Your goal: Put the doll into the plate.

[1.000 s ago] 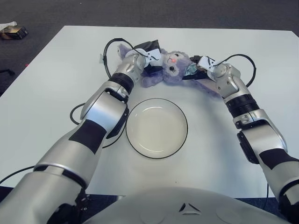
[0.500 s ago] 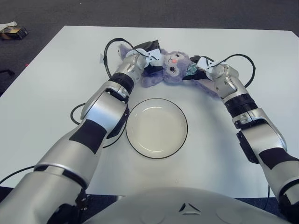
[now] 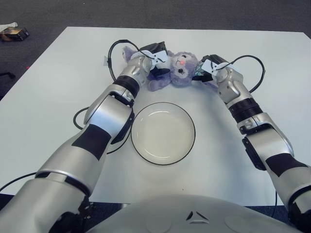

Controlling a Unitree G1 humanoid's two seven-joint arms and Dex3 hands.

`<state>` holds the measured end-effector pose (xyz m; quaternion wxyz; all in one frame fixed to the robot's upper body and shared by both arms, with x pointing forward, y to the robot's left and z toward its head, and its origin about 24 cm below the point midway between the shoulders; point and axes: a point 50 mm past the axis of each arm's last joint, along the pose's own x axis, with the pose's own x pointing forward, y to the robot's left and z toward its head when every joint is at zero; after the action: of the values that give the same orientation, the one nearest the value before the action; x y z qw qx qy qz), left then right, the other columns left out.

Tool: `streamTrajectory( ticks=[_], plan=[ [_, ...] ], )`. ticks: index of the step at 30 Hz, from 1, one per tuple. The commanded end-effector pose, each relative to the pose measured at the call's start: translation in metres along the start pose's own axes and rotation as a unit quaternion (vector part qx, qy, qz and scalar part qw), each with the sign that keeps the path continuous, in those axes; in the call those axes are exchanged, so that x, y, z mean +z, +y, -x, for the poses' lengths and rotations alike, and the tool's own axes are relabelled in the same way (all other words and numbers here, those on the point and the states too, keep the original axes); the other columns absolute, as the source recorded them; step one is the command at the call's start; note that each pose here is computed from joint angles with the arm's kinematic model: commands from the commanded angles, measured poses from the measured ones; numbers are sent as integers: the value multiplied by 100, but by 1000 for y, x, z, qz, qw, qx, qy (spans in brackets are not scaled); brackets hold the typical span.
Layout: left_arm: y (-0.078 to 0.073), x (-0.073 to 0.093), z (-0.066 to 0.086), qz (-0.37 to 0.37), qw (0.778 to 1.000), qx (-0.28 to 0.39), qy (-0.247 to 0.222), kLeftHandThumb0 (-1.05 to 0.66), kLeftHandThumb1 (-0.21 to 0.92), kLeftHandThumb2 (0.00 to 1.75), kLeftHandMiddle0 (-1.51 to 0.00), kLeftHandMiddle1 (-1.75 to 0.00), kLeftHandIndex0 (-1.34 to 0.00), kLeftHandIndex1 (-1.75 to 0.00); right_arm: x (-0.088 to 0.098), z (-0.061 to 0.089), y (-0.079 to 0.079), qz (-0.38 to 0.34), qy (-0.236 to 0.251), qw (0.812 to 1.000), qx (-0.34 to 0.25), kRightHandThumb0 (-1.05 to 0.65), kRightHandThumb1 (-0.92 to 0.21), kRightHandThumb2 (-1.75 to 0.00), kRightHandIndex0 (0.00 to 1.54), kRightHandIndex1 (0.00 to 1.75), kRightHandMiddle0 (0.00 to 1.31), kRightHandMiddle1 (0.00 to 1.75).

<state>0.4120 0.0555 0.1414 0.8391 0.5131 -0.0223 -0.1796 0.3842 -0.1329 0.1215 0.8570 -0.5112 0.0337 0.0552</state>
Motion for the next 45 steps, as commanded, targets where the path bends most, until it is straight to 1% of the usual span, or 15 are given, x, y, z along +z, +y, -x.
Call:
streamTrajectory(
  ticks=[1,7,10,14,21,27,36,41,42,43,44,45],
  plan=[
    [-20,-10,3,16,999,-45,11,45,36,125,-57,-175,-67,-175,-9,1,0,-5,4,1000,-12,43,-35,-125,58,174,64,172],
    [-20,-10,3,16,999,-45,10,45,36,125,-57,-175,-67,-175,-9,0,1,-6,2,1000,-14,46,-35,-127,58,175,64,174],
    [-13,-15,4,9,999,-45,-1,45,36,125,-57,-175,-68,-175,-13,1,-1,-5,0,1000,-14,46,-34,-127,58,175,64,175],
    [-9,-17,5,4,999,-46,-6,45,36,125,-57,-175,-69,-175,-15,2,-1,-6,-1,1000,-15,46,-34,-127,58,175,65,175],
    [-8,-18,5,3,999,-46,-8,45,36,124,-57,-175,-70,-175,-15,1,-1,-7,-2,1000,-16,46,-34,-128,59,175,65,175],
    [-2,-22,6,3,999,-43,-11,45,37,124,-56,-175,-71,-175,-17,2,-3,-21,-4,1000,-23,46,-34,-128,59,175,66,175],
    [-2,-22,6,3,999,-43,-12,44,37,123,-56,-175,-72,-175,-18,2,-3,-22,-5,999,-24,46,-34,-128,59,175,66,175],
    [3,-25,7,-9,999,-35,-9,44,38,123,-56,-175,-72,-175,-17,2,-6,-28,-14,999,-33,46,-33,-128,59,175,66,175],
    [3,-26,7,-12,999,-34,-9,32,42,112,-63,-175,-72,-175,-17,2,-6,-29,-15,999,-34,46,-33,-128,59,175,67,175],
    [4,-26,7,-13,999,-34,-8,13,54,85,-73,-175,-72,-175,-17,2,-7,-29,-15,999,-34,46,-33,-128,59,175,67,175],
    [4,-26,7,-14,999,-33,-8,1,65,63,-80,-175,-72,-175,-17,2,-7,-29,-16,999,-35,46,-33,-128,59,175,67,175],
    [6,-27,7,-21,999,-33,-7,-3,68,55,-82,-175,-72,-175,-16,3,-8,-30,-21,999,-38,46,-33,-128,59,175,67,175]
  ],
)
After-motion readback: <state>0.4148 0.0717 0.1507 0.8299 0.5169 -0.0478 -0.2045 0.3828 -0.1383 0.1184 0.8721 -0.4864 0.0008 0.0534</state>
